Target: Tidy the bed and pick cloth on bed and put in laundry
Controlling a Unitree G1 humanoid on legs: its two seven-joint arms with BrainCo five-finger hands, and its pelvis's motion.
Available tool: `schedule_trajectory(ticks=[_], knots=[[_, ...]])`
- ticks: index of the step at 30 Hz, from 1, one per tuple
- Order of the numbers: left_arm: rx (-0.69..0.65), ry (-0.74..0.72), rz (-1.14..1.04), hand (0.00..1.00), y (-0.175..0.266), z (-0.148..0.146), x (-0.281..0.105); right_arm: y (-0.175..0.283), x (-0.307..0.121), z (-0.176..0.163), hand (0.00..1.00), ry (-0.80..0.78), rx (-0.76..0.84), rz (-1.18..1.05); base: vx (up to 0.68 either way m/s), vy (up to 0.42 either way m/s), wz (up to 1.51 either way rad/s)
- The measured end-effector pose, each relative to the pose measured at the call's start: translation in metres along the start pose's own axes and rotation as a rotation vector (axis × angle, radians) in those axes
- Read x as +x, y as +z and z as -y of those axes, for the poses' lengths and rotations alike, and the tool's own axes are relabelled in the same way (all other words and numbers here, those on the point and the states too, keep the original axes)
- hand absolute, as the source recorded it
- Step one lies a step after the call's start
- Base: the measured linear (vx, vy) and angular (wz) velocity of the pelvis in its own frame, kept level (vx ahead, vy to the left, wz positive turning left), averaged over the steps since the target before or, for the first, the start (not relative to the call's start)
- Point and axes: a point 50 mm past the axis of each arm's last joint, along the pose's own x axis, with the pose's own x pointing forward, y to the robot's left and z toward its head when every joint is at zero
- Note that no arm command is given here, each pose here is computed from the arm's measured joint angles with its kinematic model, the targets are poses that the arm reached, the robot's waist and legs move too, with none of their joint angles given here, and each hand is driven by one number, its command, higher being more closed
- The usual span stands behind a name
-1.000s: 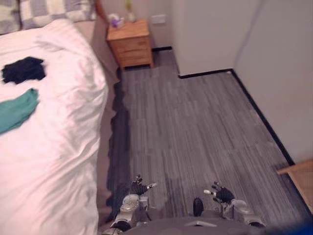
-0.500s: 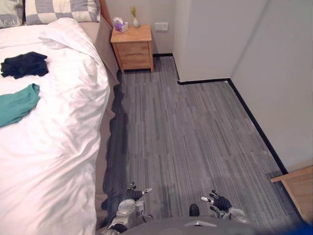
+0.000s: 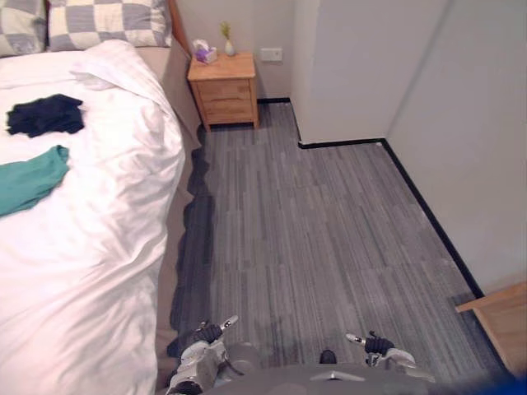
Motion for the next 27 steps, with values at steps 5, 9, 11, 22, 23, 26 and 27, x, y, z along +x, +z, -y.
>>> schedule_trajectory(ticks=[5,9,11,22,23,26,27], knots=[[-0.015,0.022,-0.035,0.00,-0.010,-0.008,-0.002,0.001,-0.001,0.005,0.00,-0.019,0.033,0.012,-0.13,0.182,0.08],[-0.025,0.030,-0.009,0.00,-0.002,-0.012,-0.001,-0.005,0.000,-0.002,0.00,-0.002,0.033,-0.011,0.13,0.146,0.04],[-0.014,0.034,-0.017,0.00,-0.002,-0.014,0.000,-0.004,0.000,-0.002,0.00,-0.005,0.024,-0.009,0.22,0.163,0.03],[0.234,-0.032,-0.025,0.00,0.005,-0.001,0.004,-0.002,-0.001,0.011,0.00,-0.051,0.138,0.032,0.18,-0.009,0.23],[0.229,-0.060,-0.016,0.00,0.008,0.009,0.004,-0.002,-0.002,0.013,0.00,-0.057,0.142,0.031,-0.11,-0.182,0.56],[0.209,-0.130,-0.002,0.00,0.012,0.028,0.003,-0.017,-0.003,0.012,0.00,-0.062,0.157,-0.017,0.37,-0.198,0.60],[0.201,-0.132,0.000,0.00,0.013,0.029,0.003,-0.019,-0.004,0.013,0.00,-0.070,0.171,-0.025,0.38,-0.193,0.21]])
